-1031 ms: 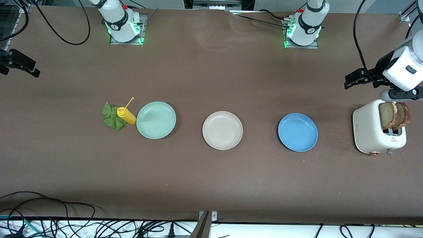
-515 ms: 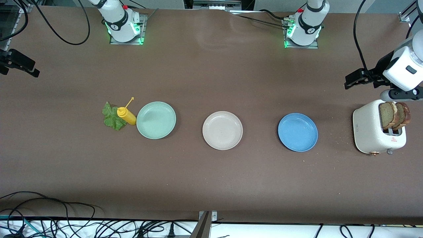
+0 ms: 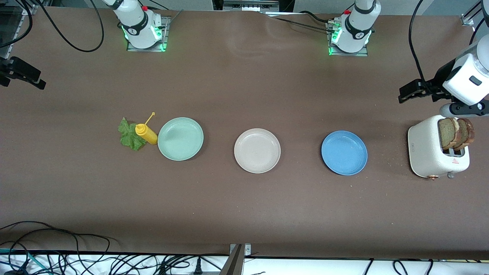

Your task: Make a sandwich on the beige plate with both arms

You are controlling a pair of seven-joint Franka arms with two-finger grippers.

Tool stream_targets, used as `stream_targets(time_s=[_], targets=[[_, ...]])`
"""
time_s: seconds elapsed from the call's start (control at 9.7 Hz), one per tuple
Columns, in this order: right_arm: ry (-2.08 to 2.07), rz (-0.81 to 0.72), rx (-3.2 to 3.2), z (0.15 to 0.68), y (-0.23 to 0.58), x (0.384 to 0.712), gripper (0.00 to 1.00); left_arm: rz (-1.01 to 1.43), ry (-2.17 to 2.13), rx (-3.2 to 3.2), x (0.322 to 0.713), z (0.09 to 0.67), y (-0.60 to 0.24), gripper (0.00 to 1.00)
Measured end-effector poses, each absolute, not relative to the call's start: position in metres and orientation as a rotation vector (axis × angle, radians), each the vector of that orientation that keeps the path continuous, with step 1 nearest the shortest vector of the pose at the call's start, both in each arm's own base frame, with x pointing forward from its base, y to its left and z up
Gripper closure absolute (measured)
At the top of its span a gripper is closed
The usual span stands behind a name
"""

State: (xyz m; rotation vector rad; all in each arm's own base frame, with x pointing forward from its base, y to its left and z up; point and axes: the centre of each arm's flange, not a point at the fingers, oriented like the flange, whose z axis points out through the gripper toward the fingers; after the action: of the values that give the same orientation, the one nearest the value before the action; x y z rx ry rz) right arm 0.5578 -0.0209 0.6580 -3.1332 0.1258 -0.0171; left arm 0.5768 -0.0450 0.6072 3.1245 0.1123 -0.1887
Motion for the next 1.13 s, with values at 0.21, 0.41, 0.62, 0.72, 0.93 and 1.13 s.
stream_targets(time_s=[0.21, 0.41, 0.62, 0.72, 0.93, 1.13], targets=[[0.12, -0.018, -3.129, 0.6568, -0.0185, 0.559, 0.0, -0.188, 0.112, 3.125, 0.5768, 0.6072, -0.045, 0.0], [0.117, -0.023, -3.127, 0.6571, -0.0173, 0.5594, 0.0, -0.187, 0.112, 3.124, 0.5769, 0.6073, -0.045, 0.0], [0.126, -0.022, -3.127, 0.6571, -0.0204, 0.5592, 0.0, -0.186, 0.112, 3.125, 0.577, 0.6073, -0.045, 0.0], [0.131, -0.022, -3.127, 0.6571, -0.022, 0.5592, 0.0, -0.184, 0.113, 3.125, 0.5771, 0.6073, -0.0449, 0.0], [0.132, -0.023, -3.127, 0.6571, -0.0224, 0.5592, 0.0, -0.178, 0.113, 3.125, 0.5776, 0.6076, -0.0447, 0.0], [0.133, -0.023, -3.127, 0.6571, -0.0225, 0.5592, 0.0, -0.177, 0.113, 3.125, 0.5777, 0.6077, -0.0447, 0.0]])
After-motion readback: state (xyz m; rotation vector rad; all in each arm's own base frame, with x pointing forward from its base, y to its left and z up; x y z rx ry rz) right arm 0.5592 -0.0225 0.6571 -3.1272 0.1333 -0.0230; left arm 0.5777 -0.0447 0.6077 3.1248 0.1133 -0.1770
